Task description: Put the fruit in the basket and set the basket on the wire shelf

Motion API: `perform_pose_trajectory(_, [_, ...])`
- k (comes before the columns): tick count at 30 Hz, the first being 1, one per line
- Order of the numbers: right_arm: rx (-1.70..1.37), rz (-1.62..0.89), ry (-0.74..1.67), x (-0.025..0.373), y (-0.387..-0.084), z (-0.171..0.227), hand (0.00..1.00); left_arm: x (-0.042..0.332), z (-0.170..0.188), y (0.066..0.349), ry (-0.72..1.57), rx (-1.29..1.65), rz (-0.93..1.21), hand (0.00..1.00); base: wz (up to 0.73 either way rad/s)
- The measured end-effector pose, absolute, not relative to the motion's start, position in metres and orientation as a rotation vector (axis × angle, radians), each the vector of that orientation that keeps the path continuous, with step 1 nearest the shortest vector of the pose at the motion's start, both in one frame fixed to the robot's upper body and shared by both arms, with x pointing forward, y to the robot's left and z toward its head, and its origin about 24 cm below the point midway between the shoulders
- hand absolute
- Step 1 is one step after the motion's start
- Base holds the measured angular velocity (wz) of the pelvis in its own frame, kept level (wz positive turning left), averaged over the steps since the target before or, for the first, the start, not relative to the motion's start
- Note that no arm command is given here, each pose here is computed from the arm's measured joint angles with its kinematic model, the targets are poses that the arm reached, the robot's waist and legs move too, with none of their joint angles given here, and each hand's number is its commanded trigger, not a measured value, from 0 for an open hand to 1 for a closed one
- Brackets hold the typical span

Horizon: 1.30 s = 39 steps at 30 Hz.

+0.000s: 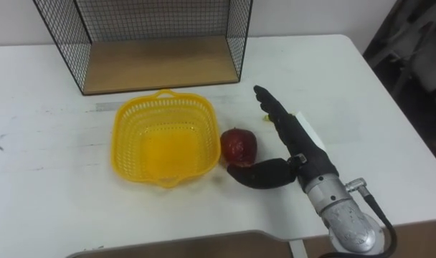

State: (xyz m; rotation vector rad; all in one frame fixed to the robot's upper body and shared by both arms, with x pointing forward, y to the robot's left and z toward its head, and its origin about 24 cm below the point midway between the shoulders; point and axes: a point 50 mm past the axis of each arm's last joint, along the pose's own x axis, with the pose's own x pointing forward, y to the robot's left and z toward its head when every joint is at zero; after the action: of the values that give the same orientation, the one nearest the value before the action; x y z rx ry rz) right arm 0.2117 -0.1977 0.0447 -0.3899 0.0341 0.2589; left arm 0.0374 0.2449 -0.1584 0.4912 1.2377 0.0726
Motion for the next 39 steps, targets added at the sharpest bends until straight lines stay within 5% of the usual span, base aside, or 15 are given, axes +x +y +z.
perform_pose_trajectory(39, [-0.640,0.218,0.003,0.228,-0.204,0.056,0.00,0.039,-0.157,0.250,1.240,0.481,0.081,0.00,0.01])
